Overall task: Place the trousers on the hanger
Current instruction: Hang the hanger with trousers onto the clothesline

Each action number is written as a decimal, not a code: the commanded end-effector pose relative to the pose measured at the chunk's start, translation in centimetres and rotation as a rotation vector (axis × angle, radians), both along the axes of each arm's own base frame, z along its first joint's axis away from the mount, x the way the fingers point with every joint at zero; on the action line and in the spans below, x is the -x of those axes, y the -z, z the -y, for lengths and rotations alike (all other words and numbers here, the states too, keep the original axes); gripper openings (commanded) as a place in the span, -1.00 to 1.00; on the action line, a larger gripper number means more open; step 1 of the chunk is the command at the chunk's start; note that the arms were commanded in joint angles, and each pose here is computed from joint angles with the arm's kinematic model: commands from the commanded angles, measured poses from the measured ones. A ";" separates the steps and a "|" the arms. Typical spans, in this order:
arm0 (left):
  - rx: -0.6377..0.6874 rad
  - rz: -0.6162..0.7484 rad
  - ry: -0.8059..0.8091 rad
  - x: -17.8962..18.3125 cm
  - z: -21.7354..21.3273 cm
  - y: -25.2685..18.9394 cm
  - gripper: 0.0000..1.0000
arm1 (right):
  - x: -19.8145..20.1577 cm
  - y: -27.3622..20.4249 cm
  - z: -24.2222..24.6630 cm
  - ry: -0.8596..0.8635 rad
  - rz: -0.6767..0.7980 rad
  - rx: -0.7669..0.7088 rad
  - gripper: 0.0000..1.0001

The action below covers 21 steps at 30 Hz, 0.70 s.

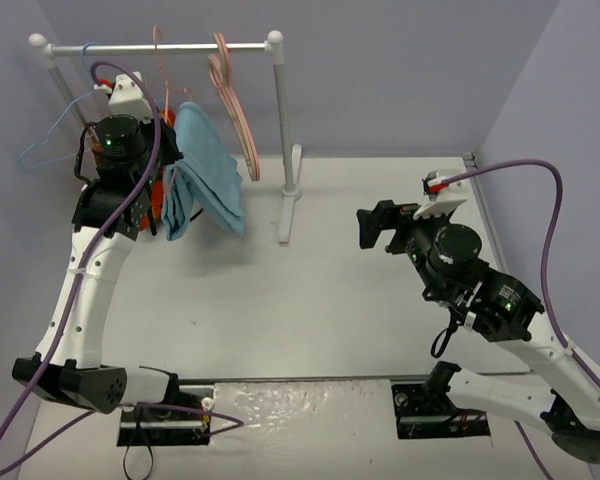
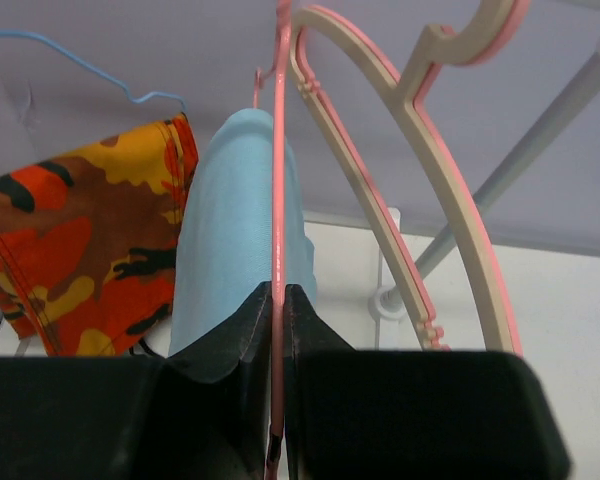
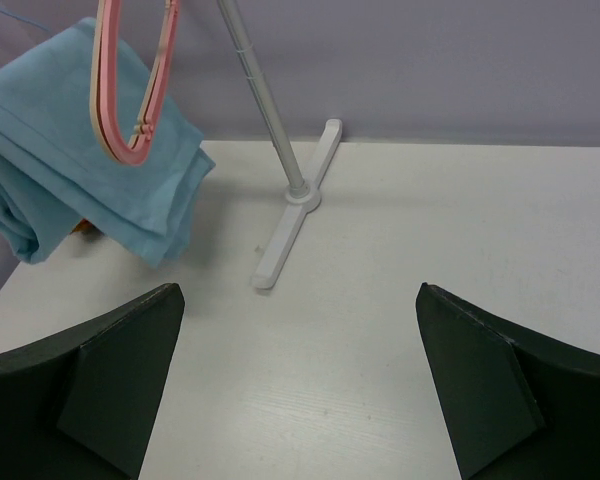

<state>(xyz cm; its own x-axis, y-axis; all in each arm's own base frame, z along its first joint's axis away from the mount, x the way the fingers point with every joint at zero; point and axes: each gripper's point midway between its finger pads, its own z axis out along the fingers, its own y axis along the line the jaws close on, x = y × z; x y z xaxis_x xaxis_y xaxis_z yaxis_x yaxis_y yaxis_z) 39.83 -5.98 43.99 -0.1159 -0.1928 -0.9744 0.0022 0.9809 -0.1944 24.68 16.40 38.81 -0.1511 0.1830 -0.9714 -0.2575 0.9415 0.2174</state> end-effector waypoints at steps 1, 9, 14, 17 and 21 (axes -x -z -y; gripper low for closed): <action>0.076 0.450 0.043 0.9 -0.3 -14.4 -1.00 | -0.3 -1.2 1.2 0.063 0.036 -0.044 1.00; 0.071 0.415 0.062 -3.0 -0.6 -12.9 -1.00 | -0.1 -1.0 2.0 0.085 0.035 -0.040 1.00; 0.086 0.350 0.055 -4.3 -0.9 -9.7 -1.00 | 0.0 -0.6 2.2 0.092 0.026 -0.034 1.00; 0.098 0.333 0.066 -4.7 -0.6 -7.7 -1.00 | -0.1 -0.2 2.1 0.095 0.018 -0.022 1.00; 0.104 0.291 0.071 -5.0 -0.4 -5.6 -0.99 | -0.3 0.3 1.9 0.092 0.008 -0.009 1.00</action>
